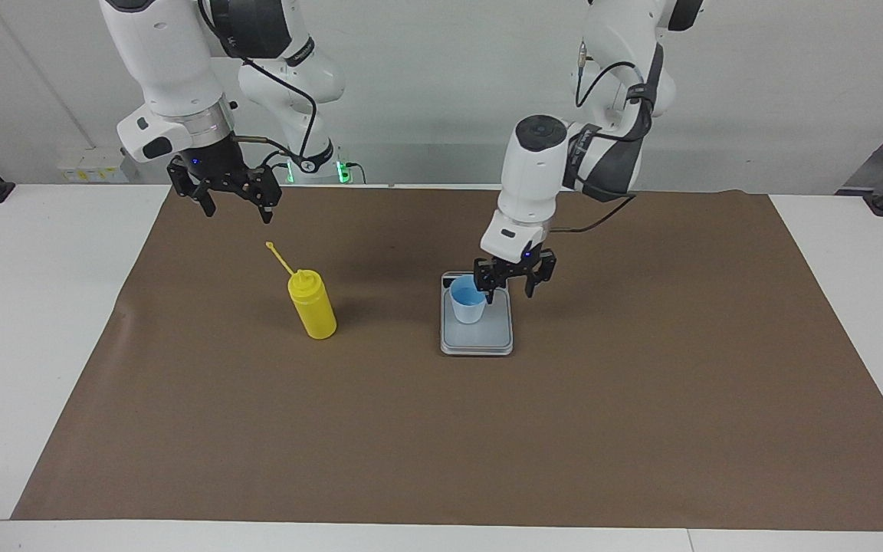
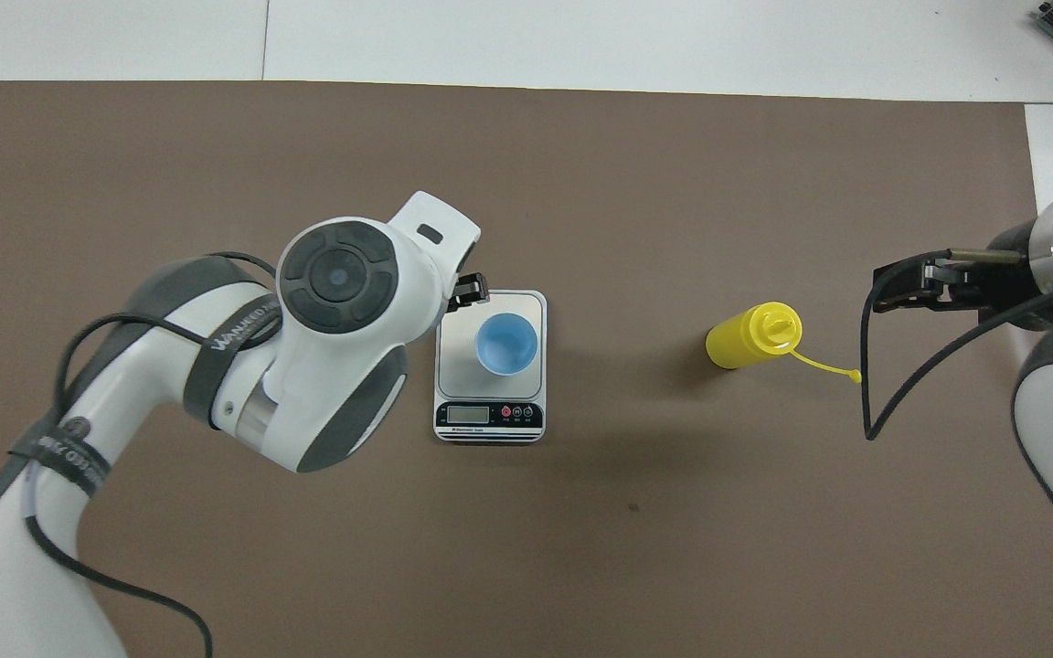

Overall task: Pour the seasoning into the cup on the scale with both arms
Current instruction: 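Release the cup and withdraw the left gripper while the right gripper opens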

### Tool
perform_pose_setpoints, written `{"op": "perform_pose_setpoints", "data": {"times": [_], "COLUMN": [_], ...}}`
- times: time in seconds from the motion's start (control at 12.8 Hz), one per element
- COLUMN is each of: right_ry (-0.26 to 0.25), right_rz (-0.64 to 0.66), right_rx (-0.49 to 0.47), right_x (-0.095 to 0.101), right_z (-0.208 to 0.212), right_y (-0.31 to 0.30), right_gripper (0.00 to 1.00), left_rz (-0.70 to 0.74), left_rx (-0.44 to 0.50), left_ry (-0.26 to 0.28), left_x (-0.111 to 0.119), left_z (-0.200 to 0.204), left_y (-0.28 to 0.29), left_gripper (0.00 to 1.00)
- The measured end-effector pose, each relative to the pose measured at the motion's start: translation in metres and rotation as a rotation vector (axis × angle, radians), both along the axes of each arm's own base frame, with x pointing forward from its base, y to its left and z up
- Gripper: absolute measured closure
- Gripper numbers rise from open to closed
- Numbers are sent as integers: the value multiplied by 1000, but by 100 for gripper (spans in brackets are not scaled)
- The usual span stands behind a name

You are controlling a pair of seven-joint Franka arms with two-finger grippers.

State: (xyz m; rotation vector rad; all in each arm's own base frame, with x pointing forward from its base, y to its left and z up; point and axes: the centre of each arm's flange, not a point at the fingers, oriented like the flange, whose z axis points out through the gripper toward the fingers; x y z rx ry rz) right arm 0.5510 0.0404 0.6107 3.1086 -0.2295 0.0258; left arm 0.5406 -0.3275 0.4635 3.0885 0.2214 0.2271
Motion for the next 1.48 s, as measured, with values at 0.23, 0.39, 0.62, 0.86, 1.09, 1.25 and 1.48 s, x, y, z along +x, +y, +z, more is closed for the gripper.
{"op": "perform_pose_setpoints", "data": {"times": [0.23,0.39,0.62,0.86,1.09,1.25,1.48], "right_ry": [9,17,51,151,236,294,399], "right_rz": [-130,-258,-408,-526,-593,-661,-766], "right_rx": [34,57,161,248,276,329,444], "right_x": [5,14,41,75,94,100,107], "right_z": [-7,-15,-33,-89,-145,-172,-211], "right_y": [-7,-13,-37,-83,-106,-115,-113], "right_gripper": [0,0,0,0,0,0,0], "left_rz": [-33,-84,-151,-235,-282,-294,-328], "left_rx": [19,11,25,50,62,65,69], "left_ry": [8,11,18,56,94,110,124], "left_x": [22,33,33,26,19,14,13], "left_z": [42,67,95,109,116,115,110], "left_y": [64,111,168,207,228,228,250], "left_gripper": [0,0,0,0,0,0,0]}}
